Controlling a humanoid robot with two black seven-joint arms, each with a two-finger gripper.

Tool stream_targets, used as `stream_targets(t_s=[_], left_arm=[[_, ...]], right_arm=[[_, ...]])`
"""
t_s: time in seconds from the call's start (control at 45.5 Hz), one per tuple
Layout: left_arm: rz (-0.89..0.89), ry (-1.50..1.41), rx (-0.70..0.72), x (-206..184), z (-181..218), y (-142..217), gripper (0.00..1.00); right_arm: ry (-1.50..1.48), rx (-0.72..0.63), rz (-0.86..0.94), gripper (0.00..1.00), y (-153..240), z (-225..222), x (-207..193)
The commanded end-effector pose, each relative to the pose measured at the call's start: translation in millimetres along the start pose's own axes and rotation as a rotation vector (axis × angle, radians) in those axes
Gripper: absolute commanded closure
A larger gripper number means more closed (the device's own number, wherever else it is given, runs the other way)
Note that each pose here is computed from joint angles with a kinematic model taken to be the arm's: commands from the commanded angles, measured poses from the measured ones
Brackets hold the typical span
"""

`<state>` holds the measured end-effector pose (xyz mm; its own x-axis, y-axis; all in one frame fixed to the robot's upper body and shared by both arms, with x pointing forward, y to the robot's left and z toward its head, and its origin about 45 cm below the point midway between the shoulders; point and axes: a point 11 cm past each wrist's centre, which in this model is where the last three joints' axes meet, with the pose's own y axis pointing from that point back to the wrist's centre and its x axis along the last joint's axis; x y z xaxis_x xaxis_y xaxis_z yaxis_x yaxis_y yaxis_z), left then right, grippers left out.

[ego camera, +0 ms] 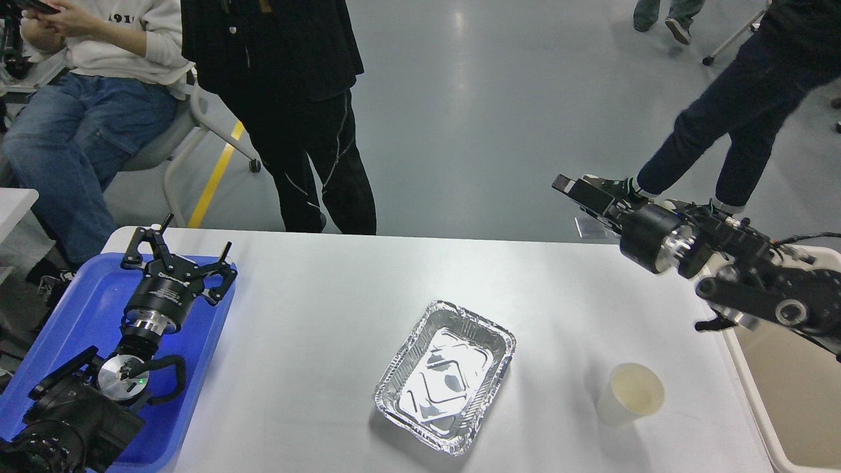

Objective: Tidy desktop
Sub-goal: 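Swing the right gripper outward and lower it toward the white paper cup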

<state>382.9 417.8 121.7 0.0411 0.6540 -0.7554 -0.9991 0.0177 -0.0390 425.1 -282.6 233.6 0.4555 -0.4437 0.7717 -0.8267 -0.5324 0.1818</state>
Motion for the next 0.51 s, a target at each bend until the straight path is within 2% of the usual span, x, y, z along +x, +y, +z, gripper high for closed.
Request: stream_targets(t_s=[0.0, 0.198, 0.484], left_arm=[[0.000, 0.000, 0.000, -0.1, -0.1, 0.0, 0.00], [0.000, 0.000, 0.000, -0.1, -0.1, 0.0, 0.00], [0.000, 0.000, 0.000, -0.1, -0.1, 0.0, 0.00]], right_arm=[[0.351, 0.040, -0.255, 0.00, 39.1, 12.1, -22.1], [0.495, 0.031, -0.417, 0.00, 62.1, 31.8, -42.6], [0.676, 0.049, -0.586, 0.00, 85.1, 47.8, -52.4]])
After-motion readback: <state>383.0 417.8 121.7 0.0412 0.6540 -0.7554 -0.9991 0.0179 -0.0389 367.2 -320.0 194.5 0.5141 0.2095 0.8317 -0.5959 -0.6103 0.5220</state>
